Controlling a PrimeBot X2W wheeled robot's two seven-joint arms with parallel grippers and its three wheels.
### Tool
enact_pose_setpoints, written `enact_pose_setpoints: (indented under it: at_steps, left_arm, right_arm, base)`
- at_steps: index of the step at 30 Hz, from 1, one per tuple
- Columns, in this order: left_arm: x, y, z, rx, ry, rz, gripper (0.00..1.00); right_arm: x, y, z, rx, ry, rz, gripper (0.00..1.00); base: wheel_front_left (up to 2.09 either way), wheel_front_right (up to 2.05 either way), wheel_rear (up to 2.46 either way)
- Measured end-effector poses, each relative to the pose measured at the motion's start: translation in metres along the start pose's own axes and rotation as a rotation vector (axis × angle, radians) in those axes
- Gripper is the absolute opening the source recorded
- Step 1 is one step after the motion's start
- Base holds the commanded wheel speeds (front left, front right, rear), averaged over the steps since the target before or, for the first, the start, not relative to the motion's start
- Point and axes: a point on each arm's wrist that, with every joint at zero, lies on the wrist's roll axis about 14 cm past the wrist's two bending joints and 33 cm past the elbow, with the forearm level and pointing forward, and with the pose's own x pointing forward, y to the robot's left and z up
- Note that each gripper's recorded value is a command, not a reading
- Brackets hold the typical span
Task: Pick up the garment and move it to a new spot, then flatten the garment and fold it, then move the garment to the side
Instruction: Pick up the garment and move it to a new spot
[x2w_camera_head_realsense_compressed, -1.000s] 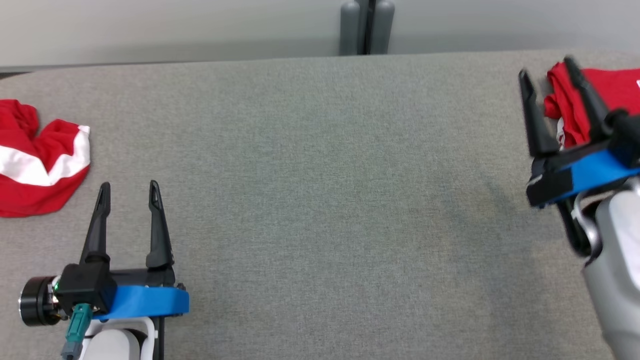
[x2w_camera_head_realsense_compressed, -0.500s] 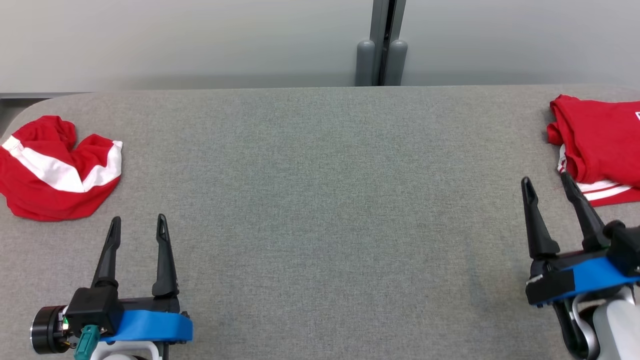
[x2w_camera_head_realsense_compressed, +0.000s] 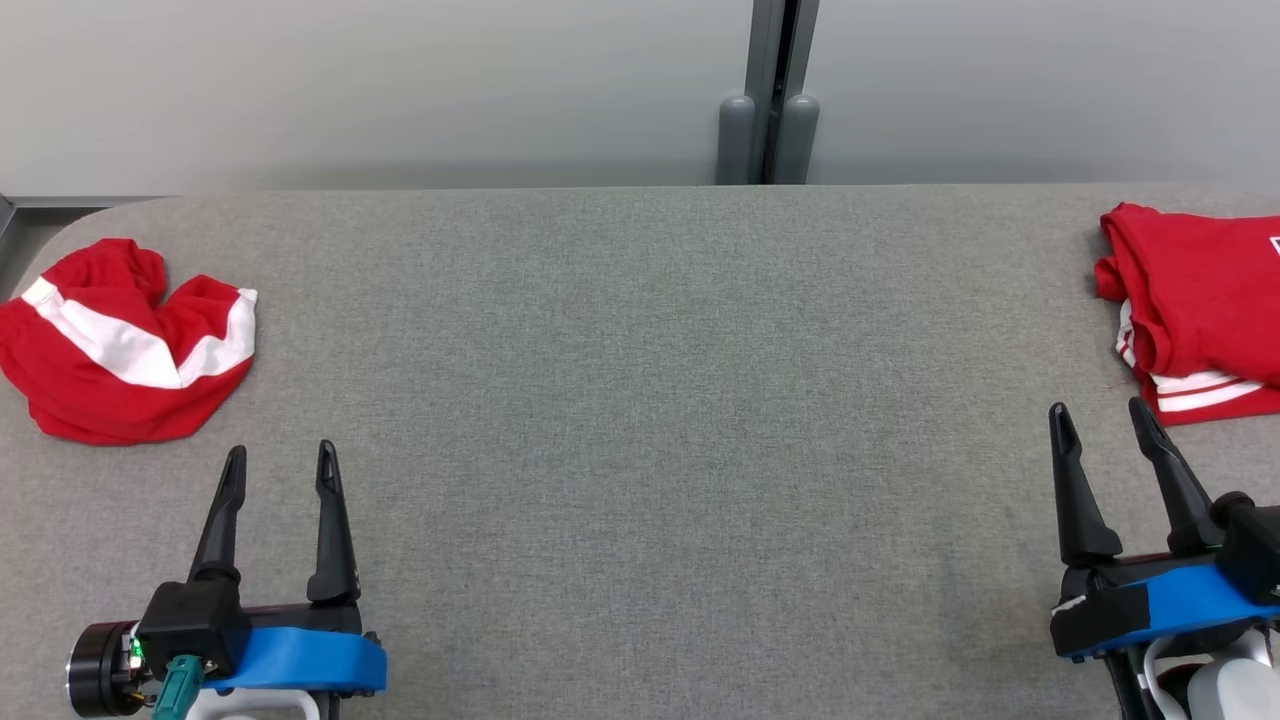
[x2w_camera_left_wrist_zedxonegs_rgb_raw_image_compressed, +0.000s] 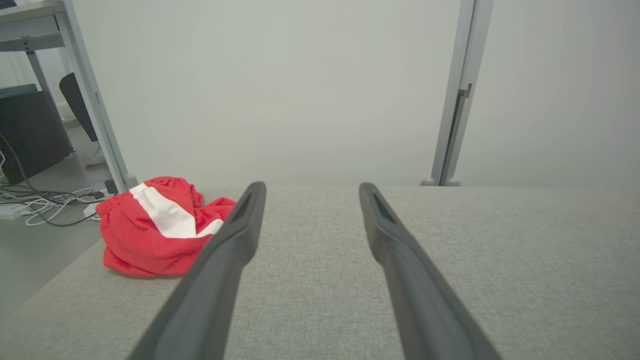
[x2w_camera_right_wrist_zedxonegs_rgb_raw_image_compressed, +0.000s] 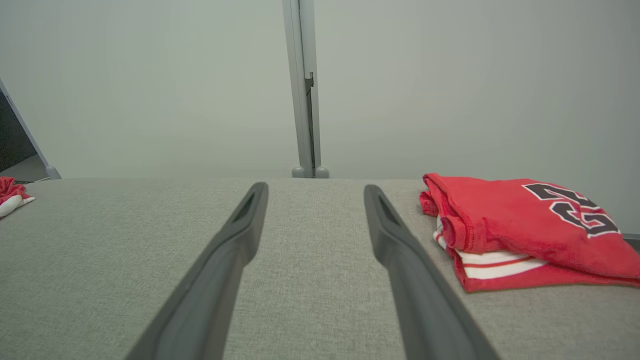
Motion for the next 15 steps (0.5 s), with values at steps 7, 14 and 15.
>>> enact_pose_setpoints:
  at_steps: [7, 14, 15]
  left_arm:
    - [-0.004, 0.007, -0.001, 0.006, 0.004, 0.018, 1.00]
    - [-0.013, 0.025, 0.000, 0.014, 0.005, 0.075, 1.00]
    - [-0.015, 0.028, 0.001, 0.016, 0.003, 0.086, 1.00]
  right_arm:
    - [0.004, 0.008, 0.000, 0.004, 0.004, 0.018, 1.00]
    - [0.013, 0.028, -0.004, 0.014, 0.009, 0.074, 1.00]
    - [0.015, 0.032, -0.005, 0.016, 0.010, 0.085, 1.00]
  base:
    - [0.00, 0.00, 0.00]
    - [0.00, 0.00, 0.00]
    - [0.00, 0.00, 0.00]
